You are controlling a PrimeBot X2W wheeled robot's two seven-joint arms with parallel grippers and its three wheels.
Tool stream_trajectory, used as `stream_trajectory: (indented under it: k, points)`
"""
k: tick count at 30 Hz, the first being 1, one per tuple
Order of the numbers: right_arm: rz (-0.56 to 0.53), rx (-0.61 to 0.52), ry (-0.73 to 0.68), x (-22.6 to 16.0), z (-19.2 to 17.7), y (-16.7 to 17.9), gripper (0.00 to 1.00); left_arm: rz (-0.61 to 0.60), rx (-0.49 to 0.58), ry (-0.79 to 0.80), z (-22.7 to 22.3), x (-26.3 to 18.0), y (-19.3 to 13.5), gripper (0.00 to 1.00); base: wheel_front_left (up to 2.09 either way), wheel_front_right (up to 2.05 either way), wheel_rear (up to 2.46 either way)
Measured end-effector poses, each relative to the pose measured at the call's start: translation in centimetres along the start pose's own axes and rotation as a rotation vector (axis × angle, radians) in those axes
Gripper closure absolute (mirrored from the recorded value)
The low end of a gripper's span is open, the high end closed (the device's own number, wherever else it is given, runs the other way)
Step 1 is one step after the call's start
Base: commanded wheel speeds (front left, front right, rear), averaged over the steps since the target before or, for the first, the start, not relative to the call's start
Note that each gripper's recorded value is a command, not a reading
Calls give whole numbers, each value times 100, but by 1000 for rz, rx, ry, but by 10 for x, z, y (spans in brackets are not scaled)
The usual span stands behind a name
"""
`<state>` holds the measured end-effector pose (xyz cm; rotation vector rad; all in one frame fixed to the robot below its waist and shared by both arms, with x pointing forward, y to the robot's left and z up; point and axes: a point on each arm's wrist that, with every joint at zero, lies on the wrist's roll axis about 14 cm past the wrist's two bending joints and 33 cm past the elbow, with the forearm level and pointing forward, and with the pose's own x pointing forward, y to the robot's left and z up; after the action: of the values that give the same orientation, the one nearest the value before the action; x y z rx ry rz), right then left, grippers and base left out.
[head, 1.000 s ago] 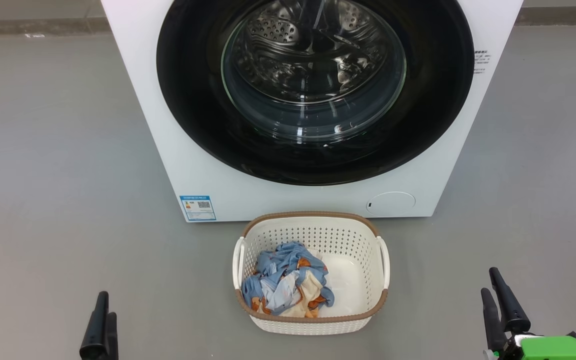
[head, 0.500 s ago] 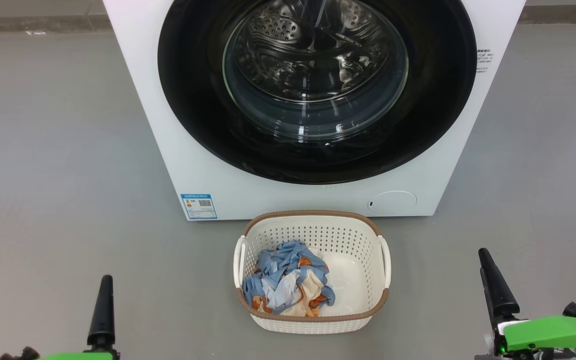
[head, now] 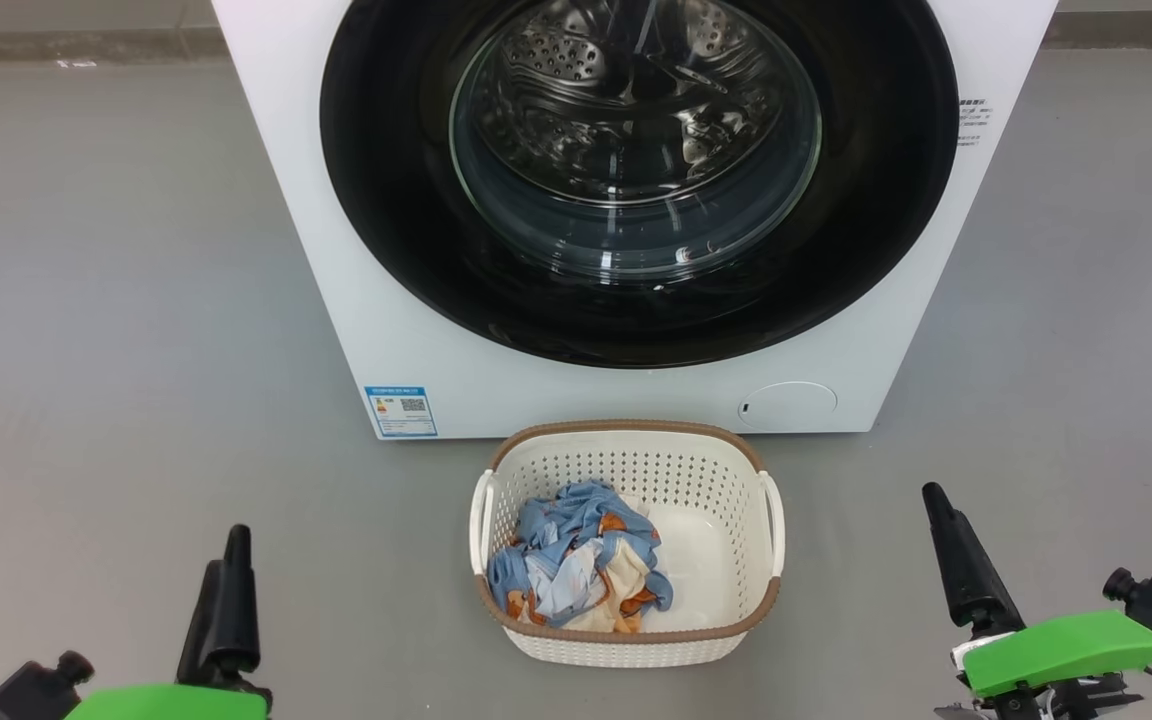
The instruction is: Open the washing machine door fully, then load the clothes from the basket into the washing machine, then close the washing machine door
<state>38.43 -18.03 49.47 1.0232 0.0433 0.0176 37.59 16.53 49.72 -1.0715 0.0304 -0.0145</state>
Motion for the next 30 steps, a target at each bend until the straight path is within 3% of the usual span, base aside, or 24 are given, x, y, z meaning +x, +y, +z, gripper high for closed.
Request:
stream_trajectory:
  k: [15, 30]
  points:
    - [46, -287, -1, 4, 0, 10, 0, -45, 326, 19, -4, 0, -6, 0, 0, 0, 0]
    - [96, -500, -20, 8, 1, 22, 0, -71, 479, 6, -5, -1, -10, 0, 0, 0, 0]
